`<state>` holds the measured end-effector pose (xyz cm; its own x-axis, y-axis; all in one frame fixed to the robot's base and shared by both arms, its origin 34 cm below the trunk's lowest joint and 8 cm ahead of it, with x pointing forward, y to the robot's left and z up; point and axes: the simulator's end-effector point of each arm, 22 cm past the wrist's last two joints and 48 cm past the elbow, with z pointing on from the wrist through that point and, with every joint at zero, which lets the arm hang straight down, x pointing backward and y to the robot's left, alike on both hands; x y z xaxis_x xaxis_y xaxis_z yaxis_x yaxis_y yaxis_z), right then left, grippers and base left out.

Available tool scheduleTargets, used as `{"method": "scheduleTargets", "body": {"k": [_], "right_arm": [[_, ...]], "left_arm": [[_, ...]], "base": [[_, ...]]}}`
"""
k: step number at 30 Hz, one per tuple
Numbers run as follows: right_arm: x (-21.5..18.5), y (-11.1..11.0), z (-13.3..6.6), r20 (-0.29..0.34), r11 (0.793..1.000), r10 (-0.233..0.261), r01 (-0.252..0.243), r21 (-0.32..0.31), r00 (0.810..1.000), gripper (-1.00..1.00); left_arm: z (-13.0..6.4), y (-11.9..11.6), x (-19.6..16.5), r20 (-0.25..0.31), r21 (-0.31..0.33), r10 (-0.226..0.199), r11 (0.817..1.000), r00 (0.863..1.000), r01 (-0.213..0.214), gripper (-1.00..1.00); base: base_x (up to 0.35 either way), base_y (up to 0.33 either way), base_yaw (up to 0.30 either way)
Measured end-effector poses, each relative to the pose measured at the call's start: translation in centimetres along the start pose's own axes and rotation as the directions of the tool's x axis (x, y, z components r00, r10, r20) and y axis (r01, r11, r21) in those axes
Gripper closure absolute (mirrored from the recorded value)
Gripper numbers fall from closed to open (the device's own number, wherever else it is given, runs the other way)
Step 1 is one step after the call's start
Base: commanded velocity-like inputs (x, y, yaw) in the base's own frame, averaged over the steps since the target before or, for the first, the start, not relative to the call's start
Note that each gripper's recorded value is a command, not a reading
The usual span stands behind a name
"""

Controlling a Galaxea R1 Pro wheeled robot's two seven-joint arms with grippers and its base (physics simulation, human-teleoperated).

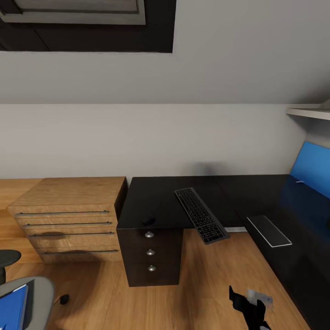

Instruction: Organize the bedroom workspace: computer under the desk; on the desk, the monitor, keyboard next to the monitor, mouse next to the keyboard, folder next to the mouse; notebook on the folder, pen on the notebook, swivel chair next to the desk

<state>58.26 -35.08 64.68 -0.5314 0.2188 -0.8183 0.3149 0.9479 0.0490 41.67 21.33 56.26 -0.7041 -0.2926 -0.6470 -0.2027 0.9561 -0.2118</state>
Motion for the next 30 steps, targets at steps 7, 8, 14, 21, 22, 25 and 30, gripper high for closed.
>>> {"method": "scheduleTargets", "body": {"k": [7,8,14,21,22,25,30], "right_arm": [[-9.9,-1.8,2.0,0.086,0.999,-0.035,0.037,-0.016,0.996,-1.00],[-10.8,-1.8,2.0,0.093,0.999,-0.036,0.038,-0.015,0.995,-1.00],[-16.2,-3.1,1.9,0.104,0.999,0.005,-0.009,0.033,0.995,-1.00],[-20.5,-4.6,1.3,0.163,0.996,0.045,-0.056,0.064,0.986,-1.00],[-20.8,-4.9,1.2,0.168,0.996,0.044,-0.056,0.066,0.985,-1.00],[-22.1,-6.3,1.0,0.188,0.996,0.030,-0.046,0.079,0.982,-1.00],[-22.8,-7.0,1.0,0.201,0.996,0.022,-0.040,0.082,0.979,-1.00]], "left_arm": [[0.0,-0.1,0.0,0.001,0.002,0.000,1.000,1.000,0.000,-1.00],[0.0,-0.1,0.0,0.001,0.003,0.000,1.000,1.000,0.000,-1.00],[0.0,-0.3,0.0,0.000,0.007,0.000,1.000,1.000,0.000,-1.00],[0.0,-0.3,0.0,0.000,0.007,0.001,1.000,1.000,-0.001,-1.00],[0.0,-0.3,0.0,0.001,0.008,0.002,1.000,1.000,-0.002,-1.00],[0.0,-0.4,0.0,0.001,0.011,0.003,1.000,1.000,-0.003,-1.00],[0.0,-0.6,0.1,0.000,0.013,0.003,1.000,1.000,-0.003,-1.00]], "base": [[0.000,0.000,0.000],[0.000,0.000,0.000],[0.000,0.000,0.000],[0.009,0.000,0.000],[0.125,0.000,0.000],[0.217,0.000,0.000],[0.136,0.000,0.000]]}}
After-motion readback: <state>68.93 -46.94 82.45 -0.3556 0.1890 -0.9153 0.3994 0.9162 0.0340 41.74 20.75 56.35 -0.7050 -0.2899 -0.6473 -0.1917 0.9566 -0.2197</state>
